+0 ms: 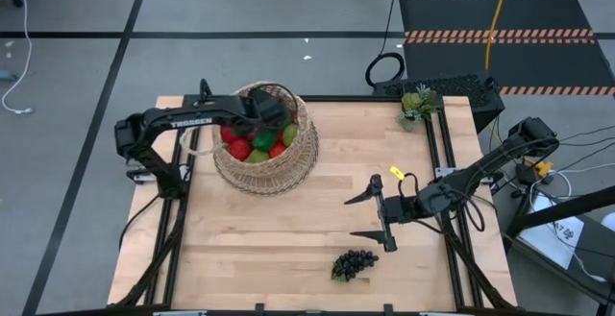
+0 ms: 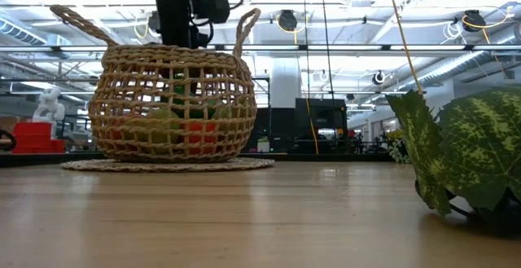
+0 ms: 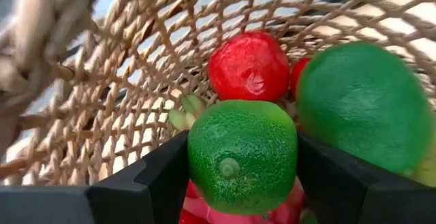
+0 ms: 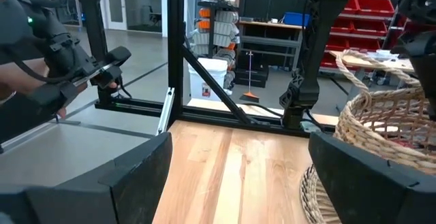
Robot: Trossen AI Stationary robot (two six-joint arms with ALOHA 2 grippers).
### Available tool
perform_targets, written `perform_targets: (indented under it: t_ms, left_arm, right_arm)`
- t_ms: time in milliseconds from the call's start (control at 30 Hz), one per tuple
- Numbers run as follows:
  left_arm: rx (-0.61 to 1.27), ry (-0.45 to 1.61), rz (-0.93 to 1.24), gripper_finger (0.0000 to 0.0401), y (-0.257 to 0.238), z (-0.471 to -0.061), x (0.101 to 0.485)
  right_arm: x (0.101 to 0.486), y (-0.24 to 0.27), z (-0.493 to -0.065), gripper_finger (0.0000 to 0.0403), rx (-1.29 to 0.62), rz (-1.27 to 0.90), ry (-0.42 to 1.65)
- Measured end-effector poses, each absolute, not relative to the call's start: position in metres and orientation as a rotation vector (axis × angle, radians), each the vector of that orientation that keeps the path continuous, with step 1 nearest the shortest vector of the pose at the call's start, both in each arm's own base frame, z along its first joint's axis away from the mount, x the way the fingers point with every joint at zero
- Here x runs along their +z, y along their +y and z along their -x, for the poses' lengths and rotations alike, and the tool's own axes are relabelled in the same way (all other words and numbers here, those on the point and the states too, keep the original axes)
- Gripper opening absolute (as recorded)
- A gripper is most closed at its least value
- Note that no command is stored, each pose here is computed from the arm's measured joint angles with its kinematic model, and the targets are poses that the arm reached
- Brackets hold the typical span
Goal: Build produce basket
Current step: Put the lime into the basket, then put the grapes into the basket
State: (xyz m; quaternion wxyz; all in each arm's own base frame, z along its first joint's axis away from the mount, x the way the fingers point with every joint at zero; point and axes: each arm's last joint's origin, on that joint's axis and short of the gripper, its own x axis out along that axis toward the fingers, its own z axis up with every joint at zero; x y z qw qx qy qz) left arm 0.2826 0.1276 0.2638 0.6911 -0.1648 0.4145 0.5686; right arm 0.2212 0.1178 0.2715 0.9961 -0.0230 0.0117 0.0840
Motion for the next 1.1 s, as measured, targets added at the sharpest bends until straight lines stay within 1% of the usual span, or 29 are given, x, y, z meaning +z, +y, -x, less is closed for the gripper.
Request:
perform_targets:
  t_ms: [133,200,267,500,600,700,767,1000,1100]
  left_arm:
    - [1.279,0.932,0.373,0.0245,0.129,-0.283,0.262]
    - [1.255,0.948,0.353,0.0255,0.128,-0.283,0.262]
    - [1.231,0.967,0.341,0.0273,0.127,-0.284,0.261]
    - [1.186,0.977,0.375,0.0357,0.125,-0.286,0.261]
    - [1.186,0.949,0.385,0.0375,0.123,-0.284,0.267]
    - [1.167,0.89,0.389,0.0376,0.114,-0.28,0.28]
    - [1.136,0.852,0.388,0.0369,0.104,-0.277,0.29]
    - [0.923,0.695,0.357,0.0322,0.046,-0.262,0.332]
    - [0.835,0.658,0.313,0.0304,0.018,-0.256,0.342]
  right_arm:
    - [0.27,0.118,-0.221,0.0339,0.168,0.033,0.042]
    - [0.269,0.118,-0.221,0.0339,0.168,0.035,0.046]
    - [0.269,0.118,-0.221,0.0339,0.168,0.034,0.045]
    - [0.269,0.118,-0.221,0.0339,0.168,0.031,0.045]
    - [0.27,0.118,-0.221,0.0339,0.168,0.025,0.045]
    - [0.269,0.118,-0.221,0.0339,0.17,0.013,0.047]
    - [0.268,0.118,-0.221,0.0339,0.169,-0.009,0.063]
    - [0.256,0.118,-0.219,0.0339,0.155,-0.098,0.192]
    - [0.25,0.122,-0.217,0.0339,0.162,-0.128,0.247]
